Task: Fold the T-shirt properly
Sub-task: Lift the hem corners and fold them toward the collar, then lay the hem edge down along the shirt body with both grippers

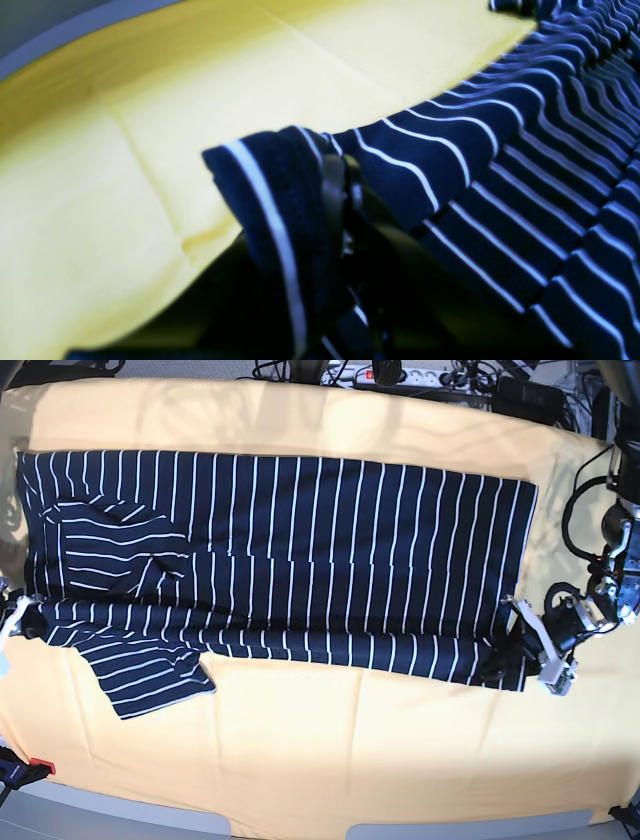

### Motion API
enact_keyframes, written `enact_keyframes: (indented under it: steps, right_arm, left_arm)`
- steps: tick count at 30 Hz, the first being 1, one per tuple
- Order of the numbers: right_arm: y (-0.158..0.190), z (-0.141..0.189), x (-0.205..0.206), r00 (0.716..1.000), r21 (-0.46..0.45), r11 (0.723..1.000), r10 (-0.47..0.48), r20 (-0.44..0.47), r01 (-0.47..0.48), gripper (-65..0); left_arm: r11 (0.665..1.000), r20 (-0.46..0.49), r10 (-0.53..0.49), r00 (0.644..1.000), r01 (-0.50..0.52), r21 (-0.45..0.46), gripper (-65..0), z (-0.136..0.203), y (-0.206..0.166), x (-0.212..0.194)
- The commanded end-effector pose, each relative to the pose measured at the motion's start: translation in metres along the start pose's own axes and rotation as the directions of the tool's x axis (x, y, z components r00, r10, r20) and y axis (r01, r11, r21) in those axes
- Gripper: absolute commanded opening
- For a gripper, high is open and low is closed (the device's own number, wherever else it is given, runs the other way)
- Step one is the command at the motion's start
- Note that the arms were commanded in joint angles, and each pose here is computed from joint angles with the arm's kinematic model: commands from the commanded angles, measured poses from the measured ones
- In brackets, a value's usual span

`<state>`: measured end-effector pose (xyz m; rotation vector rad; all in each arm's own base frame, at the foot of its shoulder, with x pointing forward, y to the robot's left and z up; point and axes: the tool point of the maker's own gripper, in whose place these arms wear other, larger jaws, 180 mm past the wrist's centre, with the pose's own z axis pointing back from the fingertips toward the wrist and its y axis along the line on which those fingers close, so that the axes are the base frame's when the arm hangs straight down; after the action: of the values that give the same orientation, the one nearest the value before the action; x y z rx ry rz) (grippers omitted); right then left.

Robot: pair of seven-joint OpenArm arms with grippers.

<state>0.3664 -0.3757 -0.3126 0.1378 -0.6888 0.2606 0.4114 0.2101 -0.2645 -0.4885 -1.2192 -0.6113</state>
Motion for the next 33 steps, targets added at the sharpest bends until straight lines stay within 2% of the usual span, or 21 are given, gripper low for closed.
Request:
enact_keyframes:
  steps: [1,4,8,16,20,27,33]
  right_arm:
    - [-0.013,0.018,0.021,0.999,-0.033,0.999,0.025,0.046,-0.023,-65.0]
    - [-0.016,0.020,0.015,1.000,-0.039,0.999,0.025,0.010,-0.025,-65.0]
    - [-0.016,0.020,0.007,0.999,-0.039,0.999,0.024,-0.034,-0.025,-65.0]
    - [-0.016,0.021,-0.001,0.997,-0.039,0.999,0.022,-0.077,-0.025,-65.0]
    - [-0.016,0.021,-0.003,0.996,-0.039,0.999,0.022,-0.087,-0.025,-65.0]
    - [-0.016,0.021,-0.005,0.995,-0.039,0.999,0.021,-0.098,-0.025,-65.0]
    - [-0.016,0.021,-0.005,0.995,-0.039,0.999,0.021,-0.101,-0.025,-65.0]
  left_arm:
    - [1.000,0.051,-0.016,0.999,0.015,0.014,-65.0,0.007,0.010,0.024]
    - [0.999,0.020,0.030,0.999,-0.031,0.008,-65.0,0.006,0.009,0.019]
    - [0.996,-0.073,0.080,0.994,-0.082,-0.027,-65.0,0.005,-0.002,0.009]
    - [0.998,-0.192,0.007,0.981,-0.020,-0.065,-65.0,0.016,-0.012,0.008]
    - [0.995,-0.279,0.048,0.959,-0.071,-0.073,-65.0,0.025,-0.014,-0.004]
    - [0.967,-0.424,0.161,0.891,-0.229,-0.113,-65.0,0.048,-0.027,-0.020]
    - [0.966,-0.478,0.168,0.862,-0.240,-0.094,-65.0,0.067,-0.021,-0.023]
